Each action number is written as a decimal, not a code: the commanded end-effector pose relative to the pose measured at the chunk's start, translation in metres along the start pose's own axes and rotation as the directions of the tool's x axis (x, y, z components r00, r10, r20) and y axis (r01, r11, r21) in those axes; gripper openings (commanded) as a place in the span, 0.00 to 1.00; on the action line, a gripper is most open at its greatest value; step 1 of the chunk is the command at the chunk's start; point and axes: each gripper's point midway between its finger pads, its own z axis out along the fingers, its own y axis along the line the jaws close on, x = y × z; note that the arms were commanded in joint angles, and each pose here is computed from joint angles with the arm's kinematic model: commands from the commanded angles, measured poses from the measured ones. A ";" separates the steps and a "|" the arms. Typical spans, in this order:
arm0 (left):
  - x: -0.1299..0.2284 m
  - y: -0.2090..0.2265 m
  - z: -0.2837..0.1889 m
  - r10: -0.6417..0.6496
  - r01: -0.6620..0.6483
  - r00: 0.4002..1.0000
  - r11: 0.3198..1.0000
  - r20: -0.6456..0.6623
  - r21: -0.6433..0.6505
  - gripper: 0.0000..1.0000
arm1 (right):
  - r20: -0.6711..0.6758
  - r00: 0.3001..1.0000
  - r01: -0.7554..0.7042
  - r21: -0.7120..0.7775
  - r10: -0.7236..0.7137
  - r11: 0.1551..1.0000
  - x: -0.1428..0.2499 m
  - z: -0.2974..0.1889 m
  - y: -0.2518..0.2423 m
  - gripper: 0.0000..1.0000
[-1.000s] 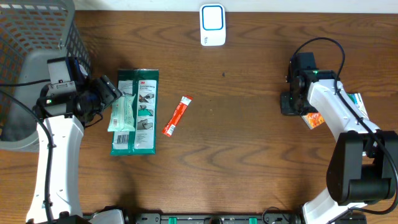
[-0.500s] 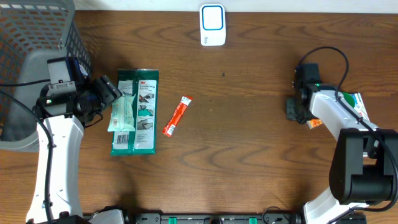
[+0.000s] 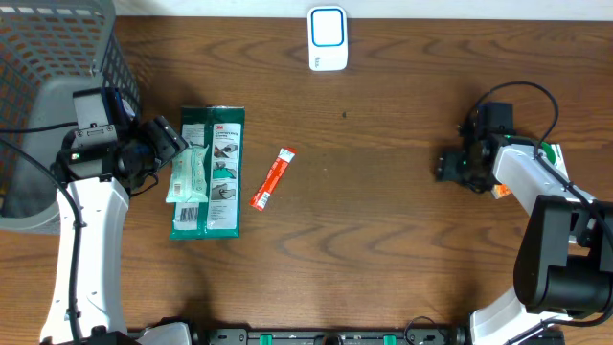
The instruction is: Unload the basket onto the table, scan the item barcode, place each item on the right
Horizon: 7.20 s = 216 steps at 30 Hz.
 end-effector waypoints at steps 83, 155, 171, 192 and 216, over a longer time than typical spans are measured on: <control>-0.006 -0.002 -0.005 -0.046 0.046 0.999 0.999 0.018 0.006 0.82 | 0.107 0.928 0.361 -0.497 -0.357 0.789 0.037 -0.016 0.214 0.99; -0.006 -0.002 -0.005 -0.046 0.046 0.999 0.999 0.018 0.006 0.82 | 0.053 0.797 0.603 -0.022 -0.601 0.798 0.088 0.037 0.321 0.01; -0.006 -0.002 -0.005 -0.046 0.046 0.999 0.999 0.018 0.006 0.82 | 0.387 0.764 0.596 -0.113 -0.517 0.795 0.027 0.019 0.384 0.11; -0.005 -0.002 -0.005 -0.046 0.046 0.999 0.999 0.017 0.006 0.82 | -0.003 0.787 0.616 0.008 -0.616 0.787 0.089 0.075 0.305 0.02; -0.006 -0.002 -0.005 -0.046 0.046 0.999 0.999 0.018 0.006 0.82 | 0.074 0.773 0.630 0.038 -0.631 0.776 0.066 -0.016 0.306 0.16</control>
